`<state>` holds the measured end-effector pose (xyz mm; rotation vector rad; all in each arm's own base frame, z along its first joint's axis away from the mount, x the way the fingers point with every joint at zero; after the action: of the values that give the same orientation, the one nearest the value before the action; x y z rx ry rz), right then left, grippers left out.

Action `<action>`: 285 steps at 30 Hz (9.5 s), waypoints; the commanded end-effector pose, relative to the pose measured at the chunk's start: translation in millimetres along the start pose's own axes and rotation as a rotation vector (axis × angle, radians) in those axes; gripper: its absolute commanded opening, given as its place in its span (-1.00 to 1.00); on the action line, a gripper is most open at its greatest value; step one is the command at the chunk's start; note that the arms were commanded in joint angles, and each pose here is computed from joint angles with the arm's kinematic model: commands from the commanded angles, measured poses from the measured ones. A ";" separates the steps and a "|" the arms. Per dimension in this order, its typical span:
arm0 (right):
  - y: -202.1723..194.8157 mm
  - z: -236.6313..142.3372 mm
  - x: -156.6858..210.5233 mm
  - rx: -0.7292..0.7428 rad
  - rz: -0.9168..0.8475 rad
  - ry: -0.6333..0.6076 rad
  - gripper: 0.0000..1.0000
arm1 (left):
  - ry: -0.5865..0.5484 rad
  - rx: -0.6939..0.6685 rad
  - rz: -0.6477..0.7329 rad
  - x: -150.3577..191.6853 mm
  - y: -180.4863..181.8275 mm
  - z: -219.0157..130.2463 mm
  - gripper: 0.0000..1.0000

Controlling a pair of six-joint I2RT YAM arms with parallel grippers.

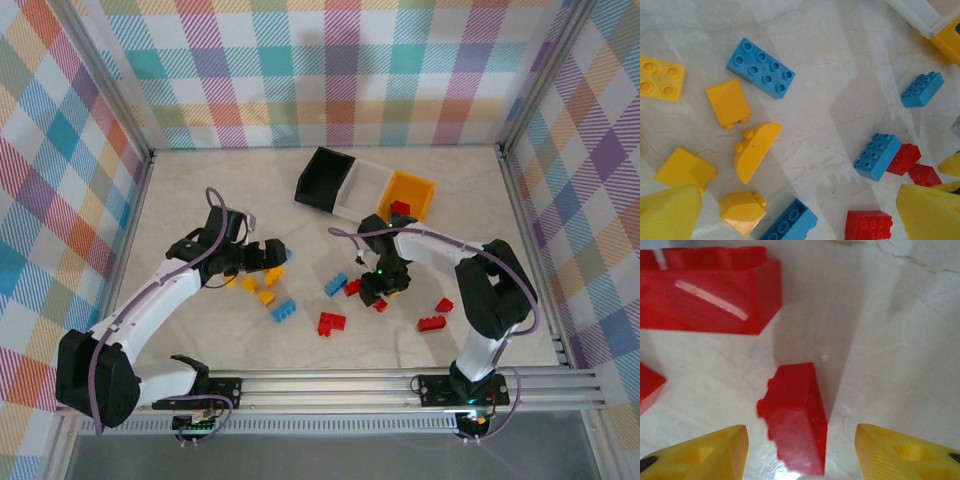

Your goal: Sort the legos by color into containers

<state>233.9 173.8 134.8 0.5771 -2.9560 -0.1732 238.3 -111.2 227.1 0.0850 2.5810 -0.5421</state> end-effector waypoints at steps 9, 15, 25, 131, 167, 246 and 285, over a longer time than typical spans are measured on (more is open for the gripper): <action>-2.2 15.1 -8.4 0.050 0.030 -0.003 -0.08 | 0.020 -0.004 0.013 2.6 -1.1 1.5 1.00; -4.0 13.6 -6.2 0.070 0.038 -0.008 -0.44 | 0.022 -0.010 0.005 3.1 -0.1 4.3 1.00; -9.9 -49.6 -10.6 0.035 0.131 -0.146 -0.52 | 0.024 -0.001 0.010 -3.4 -2.3 10.4 1.00; -155.9 -95.2 -150.3 0.058 -0.764 -0.648 0.53 | 0.205 -0.016 -0.013 -12.7 2.5 64.4 1.00; -175.8 -67.1 -174.5 -0.066 -0.698 -0.680 -0.52 | 0.279 -0.061 -0.068 -6.6 9.6 86.9 1.00; -26.0 -38.4 -88.5 -0.089 1.273 -0.180 0.17 | 0.381 -0.063 0.454 5.0 -68.3 75.5 0.92; -72.7 -135.8 -91.2 -0.124 1.047 -0.491 -0.63 | 0.450 0.043 0.530 7.5 -97.9 96.8 0.85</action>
<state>352.1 145.9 258.7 -1.2067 -3.1600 -0.4451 260.7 -231.0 176.6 0.9485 2.8033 -0.3601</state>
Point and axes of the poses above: each hand's point on the last joint's axis, 136 mm out from that joint toward the fingers, its own z axis out along the fingers, its own y axis along the line the jaws close on, x = y × z, the point moved 10 cm from there along -z, back along the fingers, and after that the axes turned 8 degrees about z, right-handed, at the moved point
